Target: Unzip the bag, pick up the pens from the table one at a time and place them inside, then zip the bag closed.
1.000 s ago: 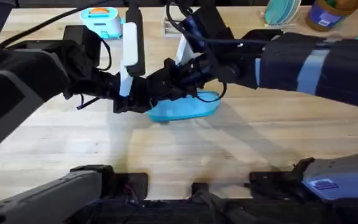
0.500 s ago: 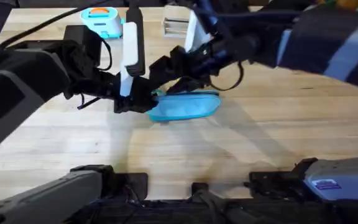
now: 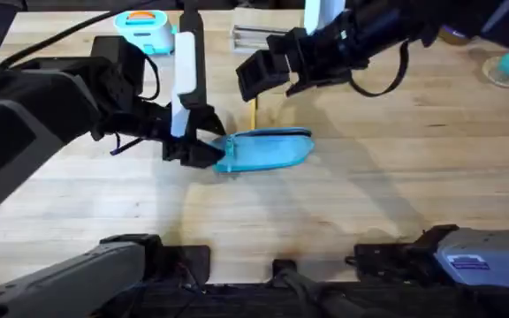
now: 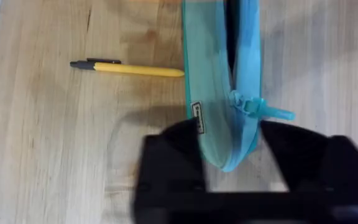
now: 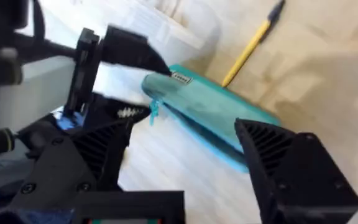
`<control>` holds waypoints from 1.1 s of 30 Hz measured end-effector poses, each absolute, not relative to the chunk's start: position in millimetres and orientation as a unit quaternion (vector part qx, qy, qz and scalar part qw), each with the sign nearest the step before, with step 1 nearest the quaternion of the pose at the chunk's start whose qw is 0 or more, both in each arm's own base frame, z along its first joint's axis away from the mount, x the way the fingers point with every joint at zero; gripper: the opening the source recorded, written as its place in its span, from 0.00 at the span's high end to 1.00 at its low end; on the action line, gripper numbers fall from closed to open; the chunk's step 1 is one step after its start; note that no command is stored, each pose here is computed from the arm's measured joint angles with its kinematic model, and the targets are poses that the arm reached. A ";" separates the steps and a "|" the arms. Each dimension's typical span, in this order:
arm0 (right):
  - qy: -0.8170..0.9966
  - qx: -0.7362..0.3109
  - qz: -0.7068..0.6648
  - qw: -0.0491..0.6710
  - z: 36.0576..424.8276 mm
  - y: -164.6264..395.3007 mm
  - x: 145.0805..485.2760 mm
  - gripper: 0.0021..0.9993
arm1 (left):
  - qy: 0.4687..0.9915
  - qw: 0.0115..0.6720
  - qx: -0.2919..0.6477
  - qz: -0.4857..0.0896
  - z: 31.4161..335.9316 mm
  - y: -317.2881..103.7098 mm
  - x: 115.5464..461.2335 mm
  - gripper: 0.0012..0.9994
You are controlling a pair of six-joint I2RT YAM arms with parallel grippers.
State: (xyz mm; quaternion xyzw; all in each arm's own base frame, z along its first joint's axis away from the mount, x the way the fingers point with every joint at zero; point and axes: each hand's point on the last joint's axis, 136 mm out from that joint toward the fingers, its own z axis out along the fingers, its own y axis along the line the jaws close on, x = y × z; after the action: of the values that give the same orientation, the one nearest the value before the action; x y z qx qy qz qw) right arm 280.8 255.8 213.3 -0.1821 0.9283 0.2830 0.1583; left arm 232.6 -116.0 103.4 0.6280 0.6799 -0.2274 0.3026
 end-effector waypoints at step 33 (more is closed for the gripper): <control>0.805 -0.507 0.227 0.209 212.5 251.9 260.3 0.97 | 0.703 0.258 0.646 -0.149 214.2 -91.6 190.0 0.01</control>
State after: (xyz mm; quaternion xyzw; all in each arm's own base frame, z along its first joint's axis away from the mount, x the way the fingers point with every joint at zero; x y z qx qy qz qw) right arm 260.3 251.9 212.5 -0.5071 0.8048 0.2268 0.2090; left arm 190.0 -91.6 214.2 0.6459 0.7031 -0.1489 0.2576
